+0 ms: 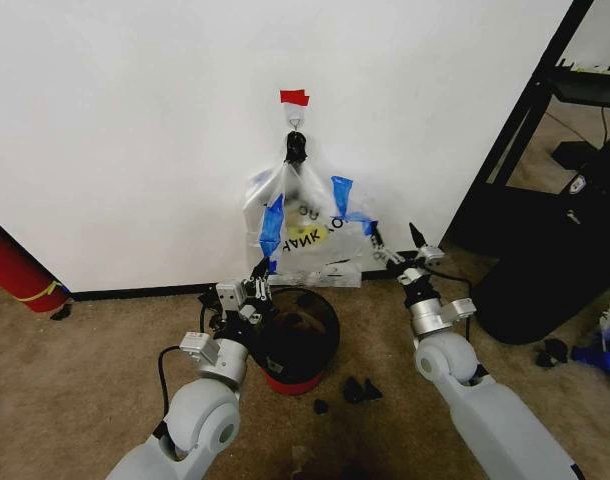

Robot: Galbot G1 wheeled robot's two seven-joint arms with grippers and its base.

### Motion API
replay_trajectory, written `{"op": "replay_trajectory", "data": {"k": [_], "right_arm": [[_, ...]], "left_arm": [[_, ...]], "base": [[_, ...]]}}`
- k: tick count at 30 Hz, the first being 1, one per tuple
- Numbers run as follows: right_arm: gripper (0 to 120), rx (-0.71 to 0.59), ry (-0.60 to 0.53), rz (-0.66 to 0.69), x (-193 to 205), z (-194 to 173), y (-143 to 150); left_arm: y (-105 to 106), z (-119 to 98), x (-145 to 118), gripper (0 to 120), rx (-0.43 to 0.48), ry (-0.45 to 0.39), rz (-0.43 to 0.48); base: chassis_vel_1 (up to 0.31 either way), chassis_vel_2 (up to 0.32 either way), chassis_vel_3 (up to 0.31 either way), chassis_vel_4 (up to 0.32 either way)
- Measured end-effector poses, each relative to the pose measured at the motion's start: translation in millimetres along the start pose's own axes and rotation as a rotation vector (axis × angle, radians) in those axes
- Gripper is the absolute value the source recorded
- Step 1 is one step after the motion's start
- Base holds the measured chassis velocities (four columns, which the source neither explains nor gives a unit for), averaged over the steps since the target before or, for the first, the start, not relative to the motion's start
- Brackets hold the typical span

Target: Pick up the garbage bag from the wall and place it over the trash bin.

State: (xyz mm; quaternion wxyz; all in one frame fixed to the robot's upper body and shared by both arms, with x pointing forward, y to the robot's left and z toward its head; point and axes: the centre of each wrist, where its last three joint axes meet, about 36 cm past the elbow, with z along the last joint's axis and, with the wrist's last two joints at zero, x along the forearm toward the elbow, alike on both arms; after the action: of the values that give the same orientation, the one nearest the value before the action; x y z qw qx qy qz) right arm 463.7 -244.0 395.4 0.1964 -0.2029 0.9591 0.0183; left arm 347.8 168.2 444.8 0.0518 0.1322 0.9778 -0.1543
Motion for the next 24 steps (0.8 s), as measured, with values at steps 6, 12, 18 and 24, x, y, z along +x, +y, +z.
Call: {"op": "replay_trajectory", "data": {"k": [6, 12, 18, 24], "right_arm": [[100, 0.191, -0.023, -0.239, -14, -15, -23], [100, 0.412, -0.054, -0.390, -48, -49, -51], [100, 0.591, -0.010, -0.455, -75, -83, -78], [100, 0.644, 0.096, -0.554, -91, -102, -100]], "left_arm": [[0, 2, 1, 0, -0.003, 0.002, -0.002], [0, 3, 2, 0, -0.005, 0.001, -0.004], [0, 5, 1, 0, -0.009, 0.000, -0.007], [-1, 7, 2, 0, -0.011, -0.002, -0.009]], "base": [[0.000, 0.000, 0.000, 0.000], [0.000, 0.000, 0.000, 0.000], [0.000, 0.000, 0.000, 0.000], [0.000, 0.000, 0.000, 0.000]]}}
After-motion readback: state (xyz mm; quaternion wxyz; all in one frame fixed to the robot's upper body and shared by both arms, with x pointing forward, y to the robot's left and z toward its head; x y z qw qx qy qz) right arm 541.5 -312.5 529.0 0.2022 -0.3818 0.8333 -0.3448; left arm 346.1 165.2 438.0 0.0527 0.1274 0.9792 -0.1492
